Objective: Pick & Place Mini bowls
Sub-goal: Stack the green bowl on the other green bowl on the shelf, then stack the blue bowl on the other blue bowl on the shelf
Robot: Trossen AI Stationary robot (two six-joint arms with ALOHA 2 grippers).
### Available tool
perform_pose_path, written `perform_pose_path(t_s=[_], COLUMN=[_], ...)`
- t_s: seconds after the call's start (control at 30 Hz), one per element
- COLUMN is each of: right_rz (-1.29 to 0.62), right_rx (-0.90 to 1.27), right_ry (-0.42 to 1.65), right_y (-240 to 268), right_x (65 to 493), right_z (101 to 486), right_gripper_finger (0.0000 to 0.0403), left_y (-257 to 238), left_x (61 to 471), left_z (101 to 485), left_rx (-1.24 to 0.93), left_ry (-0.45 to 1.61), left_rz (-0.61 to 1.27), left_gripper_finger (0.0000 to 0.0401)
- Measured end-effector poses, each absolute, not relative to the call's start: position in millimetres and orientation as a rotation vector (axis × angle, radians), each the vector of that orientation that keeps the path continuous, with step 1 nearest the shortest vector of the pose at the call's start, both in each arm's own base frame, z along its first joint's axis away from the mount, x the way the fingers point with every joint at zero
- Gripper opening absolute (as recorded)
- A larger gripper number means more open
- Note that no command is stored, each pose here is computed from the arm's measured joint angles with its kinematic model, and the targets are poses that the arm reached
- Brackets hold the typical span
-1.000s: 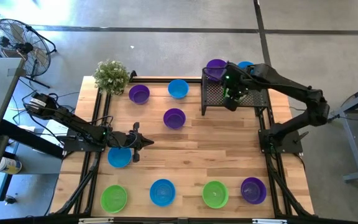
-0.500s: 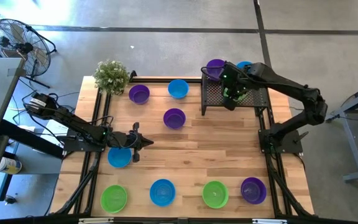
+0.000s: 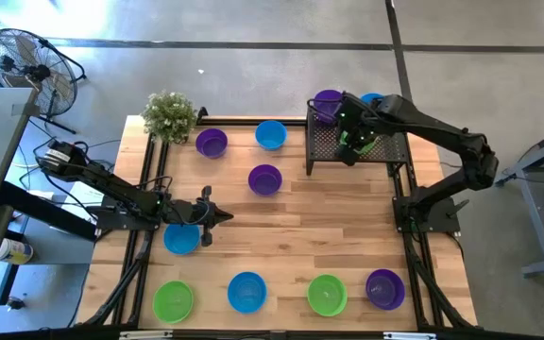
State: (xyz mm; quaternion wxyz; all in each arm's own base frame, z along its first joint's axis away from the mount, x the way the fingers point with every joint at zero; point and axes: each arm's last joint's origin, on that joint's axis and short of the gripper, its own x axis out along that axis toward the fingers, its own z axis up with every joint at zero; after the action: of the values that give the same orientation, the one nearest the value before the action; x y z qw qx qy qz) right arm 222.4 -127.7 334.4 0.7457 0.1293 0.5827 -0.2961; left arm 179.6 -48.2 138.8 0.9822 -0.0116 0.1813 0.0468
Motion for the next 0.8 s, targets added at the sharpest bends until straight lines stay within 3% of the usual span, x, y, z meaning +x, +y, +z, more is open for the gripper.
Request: perform_pose_path(t_s=[0.23, 0.8], right_rz=[-0.651, -0.61], right_rx=[0.277, 0.264], right_ry=[1.306, 1.21], right_y=[-136, -123], right_x=[222, 232], right_z=[306, 328], right_gripper_finger=[0.0007, 0.0098], left_y=[-48, -48], left_x=[180, 180], left_z=[139, 139], left_rx=[-0.023, -0.023], left_ry=[0.365, 0.365], left_rz=[0.095, 0.094], left_gripper_finger=[0.0003, 0.0003])
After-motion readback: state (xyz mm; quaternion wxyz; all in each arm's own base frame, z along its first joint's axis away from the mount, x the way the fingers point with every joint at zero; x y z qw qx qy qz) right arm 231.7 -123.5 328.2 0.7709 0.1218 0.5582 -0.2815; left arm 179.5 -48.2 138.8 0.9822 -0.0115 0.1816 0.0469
